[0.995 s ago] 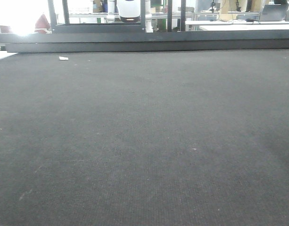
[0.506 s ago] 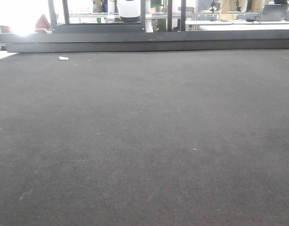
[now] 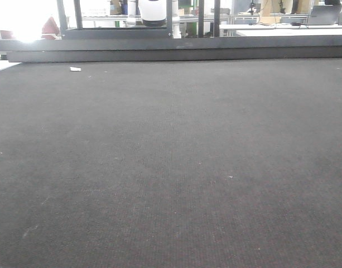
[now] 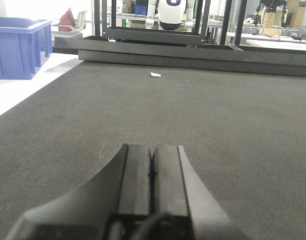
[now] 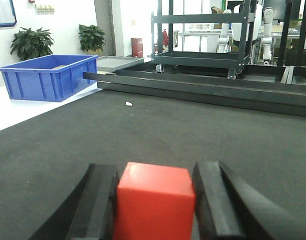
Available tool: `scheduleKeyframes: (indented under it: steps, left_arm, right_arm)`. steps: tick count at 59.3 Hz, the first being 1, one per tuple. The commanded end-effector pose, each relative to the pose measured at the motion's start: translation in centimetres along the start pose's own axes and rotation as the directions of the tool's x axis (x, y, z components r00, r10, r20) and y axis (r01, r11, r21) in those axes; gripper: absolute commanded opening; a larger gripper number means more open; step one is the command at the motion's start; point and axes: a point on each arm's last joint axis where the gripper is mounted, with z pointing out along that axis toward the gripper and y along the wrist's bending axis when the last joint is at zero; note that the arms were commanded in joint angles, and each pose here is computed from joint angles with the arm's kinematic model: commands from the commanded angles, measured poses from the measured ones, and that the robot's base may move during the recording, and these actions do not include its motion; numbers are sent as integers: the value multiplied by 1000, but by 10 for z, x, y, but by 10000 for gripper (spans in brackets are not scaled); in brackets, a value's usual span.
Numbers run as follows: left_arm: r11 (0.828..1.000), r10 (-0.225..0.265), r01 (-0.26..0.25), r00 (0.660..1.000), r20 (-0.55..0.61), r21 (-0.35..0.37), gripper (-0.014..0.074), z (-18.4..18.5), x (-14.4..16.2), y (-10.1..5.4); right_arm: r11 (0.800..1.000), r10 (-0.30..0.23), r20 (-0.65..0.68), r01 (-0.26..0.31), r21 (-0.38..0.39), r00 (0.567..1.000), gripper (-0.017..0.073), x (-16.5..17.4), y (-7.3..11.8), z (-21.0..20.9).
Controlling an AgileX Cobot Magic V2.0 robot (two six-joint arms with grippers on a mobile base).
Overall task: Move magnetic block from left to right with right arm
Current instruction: 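Hold the cube in the right gripper while the base turns away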
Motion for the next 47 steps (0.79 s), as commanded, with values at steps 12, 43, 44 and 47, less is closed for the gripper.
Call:
scheduleKeyframes:
  steps: [12, 43, 44, 47]
  left_arm:
    - [1000, -5, 4, 996, 94, 8, -116, -1, -6, 0]
    - [1000, -5, 4, 996, 94, 6, -116, -1, -6, 0]
    - [1000, -5, 4, 996, 94, 6, -116, -1, -6, 0]
    - [1000, -5, 4, 996, 94, 6, -116, -1, -6, 0]
  right_arm:
    - [1000, -25, 96, 27, -10, 995, 124, -15, 2, -1]
    - [1000, -25, 96, 27, -11, 995, 124, -15, 2, -1]
    - [1000, -25, 95, 26, -12, 995, 124, -15, 2, -1]
    - [1000, -25, 95, 26, -13, 995, 124, -15, 2, -1]
